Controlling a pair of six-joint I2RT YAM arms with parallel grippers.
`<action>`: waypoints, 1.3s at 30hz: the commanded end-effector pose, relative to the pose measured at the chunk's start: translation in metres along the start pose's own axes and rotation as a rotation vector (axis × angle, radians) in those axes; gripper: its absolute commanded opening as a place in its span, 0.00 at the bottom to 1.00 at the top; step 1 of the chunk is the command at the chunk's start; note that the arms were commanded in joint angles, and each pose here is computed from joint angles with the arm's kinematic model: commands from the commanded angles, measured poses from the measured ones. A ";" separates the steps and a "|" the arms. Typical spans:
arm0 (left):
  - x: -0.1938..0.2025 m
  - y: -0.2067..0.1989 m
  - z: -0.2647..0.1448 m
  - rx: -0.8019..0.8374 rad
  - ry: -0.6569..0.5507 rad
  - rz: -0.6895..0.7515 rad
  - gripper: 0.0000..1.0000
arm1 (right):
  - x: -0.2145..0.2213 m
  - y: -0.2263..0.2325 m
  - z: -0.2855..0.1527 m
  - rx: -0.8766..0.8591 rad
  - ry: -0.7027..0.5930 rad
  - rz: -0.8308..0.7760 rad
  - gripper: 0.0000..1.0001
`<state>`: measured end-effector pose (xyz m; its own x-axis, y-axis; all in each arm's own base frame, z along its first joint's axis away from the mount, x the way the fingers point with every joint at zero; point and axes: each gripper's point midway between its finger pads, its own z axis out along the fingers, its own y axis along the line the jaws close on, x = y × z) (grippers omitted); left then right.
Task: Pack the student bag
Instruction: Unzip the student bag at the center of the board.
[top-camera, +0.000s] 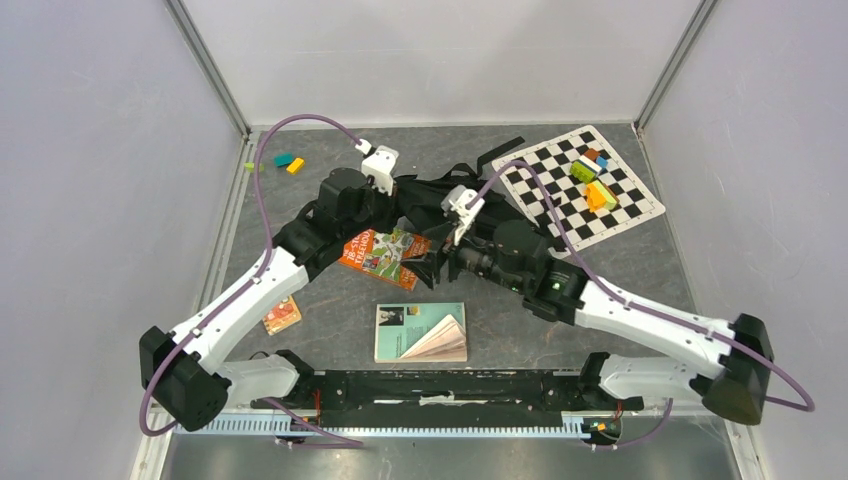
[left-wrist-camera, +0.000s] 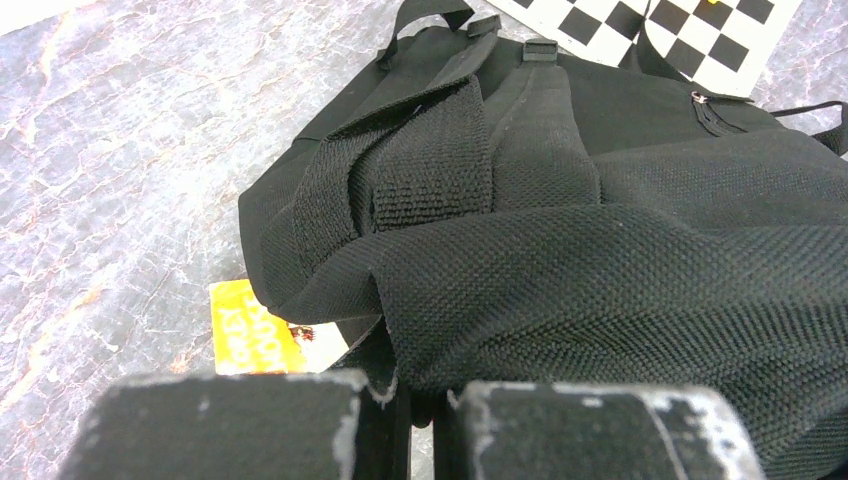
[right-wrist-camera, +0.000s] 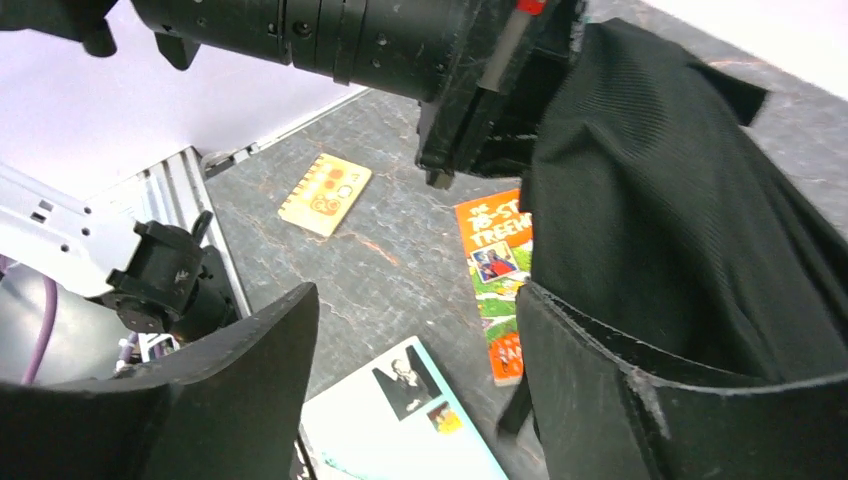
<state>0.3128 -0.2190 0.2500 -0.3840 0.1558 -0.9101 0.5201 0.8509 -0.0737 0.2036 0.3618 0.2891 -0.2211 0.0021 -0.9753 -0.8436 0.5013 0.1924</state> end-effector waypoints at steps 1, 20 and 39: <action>-0.032 0.007 -0.006 -0.044 -0.088 0.032 0.02 | -0.008 -0.014 -0.032 0.060 -0.027 -0.120 0.82; -0.032 0.001 -0.007 -0.014 -0.095 0.018 0.02 | 0.041 -0.087 -0.069 0.367 0.028 -0.419 0.92; -0.040 -0.004 -0.028 0.024 -0.150 0.061 0.87 | -0.016 -0.102 -0.055 0.545 -0.181 -0.377 0.00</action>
<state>0.3143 -0.2151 0.2528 -0.3526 0.1902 -0.9162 0.5259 0.8501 -0.0259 0.2580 0.2662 0.2339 0.0963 -0.2938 -0.9510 -0.5428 0.7854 -0.2976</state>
